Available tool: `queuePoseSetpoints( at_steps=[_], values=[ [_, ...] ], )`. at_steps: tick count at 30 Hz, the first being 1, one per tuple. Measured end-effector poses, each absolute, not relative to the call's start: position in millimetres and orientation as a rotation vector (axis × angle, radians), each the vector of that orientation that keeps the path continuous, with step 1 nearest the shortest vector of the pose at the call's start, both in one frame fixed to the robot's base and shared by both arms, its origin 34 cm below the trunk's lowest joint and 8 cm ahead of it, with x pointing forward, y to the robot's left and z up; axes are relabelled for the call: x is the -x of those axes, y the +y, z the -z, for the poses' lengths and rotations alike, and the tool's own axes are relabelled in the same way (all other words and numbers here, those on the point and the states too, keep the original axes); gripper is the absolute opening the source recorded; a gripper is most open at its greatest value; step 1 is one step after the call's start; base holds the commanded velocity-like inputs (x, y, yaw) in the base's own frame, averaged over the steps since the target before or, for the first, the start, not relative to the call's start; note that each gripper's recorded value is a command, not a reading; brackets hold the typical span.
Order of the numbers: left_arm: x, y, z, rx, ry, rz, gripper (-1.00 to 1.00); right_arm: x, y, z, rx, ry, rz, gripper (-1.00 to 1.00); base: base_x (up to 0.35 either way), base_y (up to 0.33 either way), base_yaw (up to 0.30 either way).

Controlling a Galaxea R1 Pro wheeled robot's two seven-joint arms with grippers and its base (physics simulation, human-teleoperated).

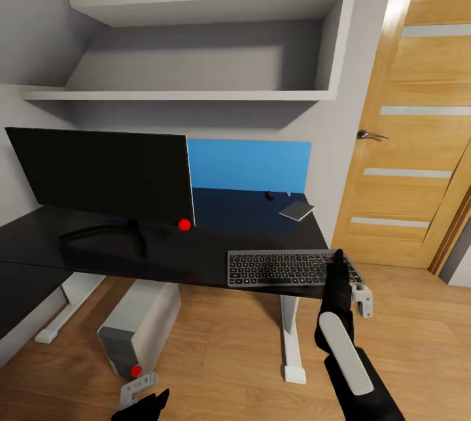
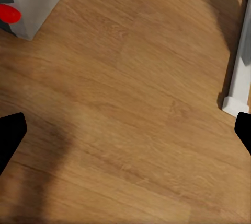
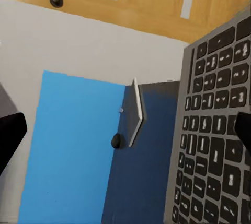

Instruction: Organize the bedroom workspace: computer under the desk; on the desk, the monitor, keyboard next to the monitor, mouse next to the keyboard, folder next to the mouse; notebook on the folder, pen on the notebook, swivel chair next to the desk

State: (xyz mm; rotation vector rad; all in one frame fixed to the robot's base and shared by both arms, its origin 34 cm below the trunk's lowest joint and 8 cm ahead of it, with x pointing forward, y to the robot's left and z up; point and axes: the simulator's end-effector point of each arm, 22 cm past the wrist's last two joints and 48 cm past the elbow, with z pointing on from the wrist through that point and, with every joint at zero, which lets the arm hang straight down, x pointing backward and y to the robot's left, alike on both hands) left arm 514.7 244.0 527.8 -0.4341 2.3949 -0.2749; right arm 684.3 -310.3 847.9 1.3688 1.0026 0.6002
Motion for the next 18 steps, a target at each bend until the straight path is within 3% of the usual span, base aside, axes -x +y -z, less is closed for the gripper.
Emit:
queuePoseSetpoints(
  at_steps=[6,18],
  values=[
    [-515,244,-528,0.436,2.395,0.275,1.0,-703,-293,-857,-1.103,1.299,-0.674,1.0,0.0,0.0,0.0],
    [-512,244,-524,0.439,2.403,0.272,1.0,-702,-273,-849,-0.905,1.627,-0.721,1.0,0.0,0.0,0.0]
  ],
)
